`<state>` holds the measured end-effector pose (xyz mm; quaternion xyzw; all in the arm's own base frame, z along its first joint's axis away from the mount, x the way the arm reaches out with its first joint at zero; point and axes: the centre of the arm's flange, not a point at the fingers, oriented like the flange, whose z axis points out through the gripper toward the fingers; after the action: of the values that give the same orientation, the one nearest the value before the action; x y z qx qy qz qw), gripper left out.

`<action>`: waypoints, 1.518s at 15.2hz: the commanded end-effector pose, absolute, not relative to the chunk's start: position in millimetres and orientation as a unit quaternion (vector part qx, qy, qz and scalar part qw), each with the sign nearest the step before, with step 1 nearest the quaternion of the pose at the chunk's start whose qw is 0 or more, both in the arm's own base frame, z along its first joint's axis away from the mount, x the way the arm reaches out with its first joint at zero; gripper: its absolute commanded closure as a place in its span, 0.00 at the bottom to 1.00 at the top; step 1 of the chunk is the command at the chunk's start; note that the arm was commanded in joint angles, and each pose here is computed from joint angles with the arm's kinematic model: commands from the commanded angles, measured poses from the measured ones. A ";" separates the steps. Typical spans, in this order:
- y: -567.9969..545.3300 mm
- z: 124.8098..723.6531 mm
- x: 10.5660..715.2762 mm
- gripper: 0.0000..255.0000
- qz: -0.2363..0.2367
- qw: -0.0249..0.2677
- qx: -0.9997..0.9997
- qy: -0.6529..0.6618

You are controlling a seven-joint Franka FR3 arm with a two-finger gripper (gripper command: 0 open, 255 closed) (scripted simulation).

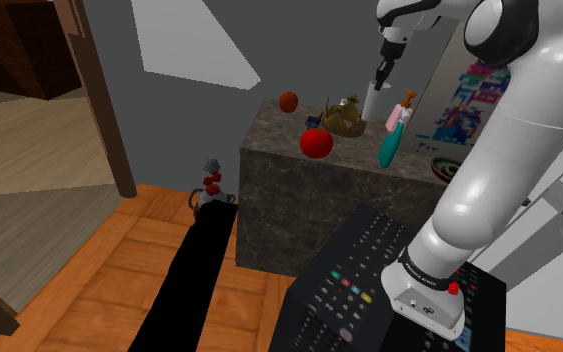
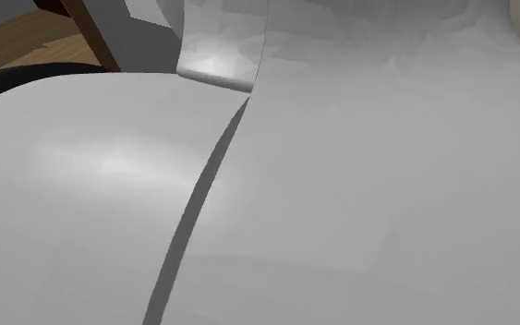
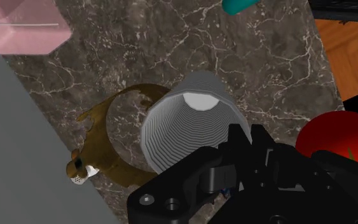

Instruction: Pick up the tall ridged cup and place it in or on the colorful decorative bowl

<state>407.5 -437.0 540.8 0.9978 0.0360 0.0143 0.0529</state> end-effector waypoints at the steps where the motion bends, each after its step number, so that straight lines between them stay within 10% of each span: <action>1: -441.0 543.9 381.4 1.00 0.014 0.053 0.998 0.037; 23: -496.0 594.1 100.7 1.00 0.014 0.053 0.998 0.037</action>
<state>112.9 -493.7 594.4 0.9979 0.0360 0.0142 0.0528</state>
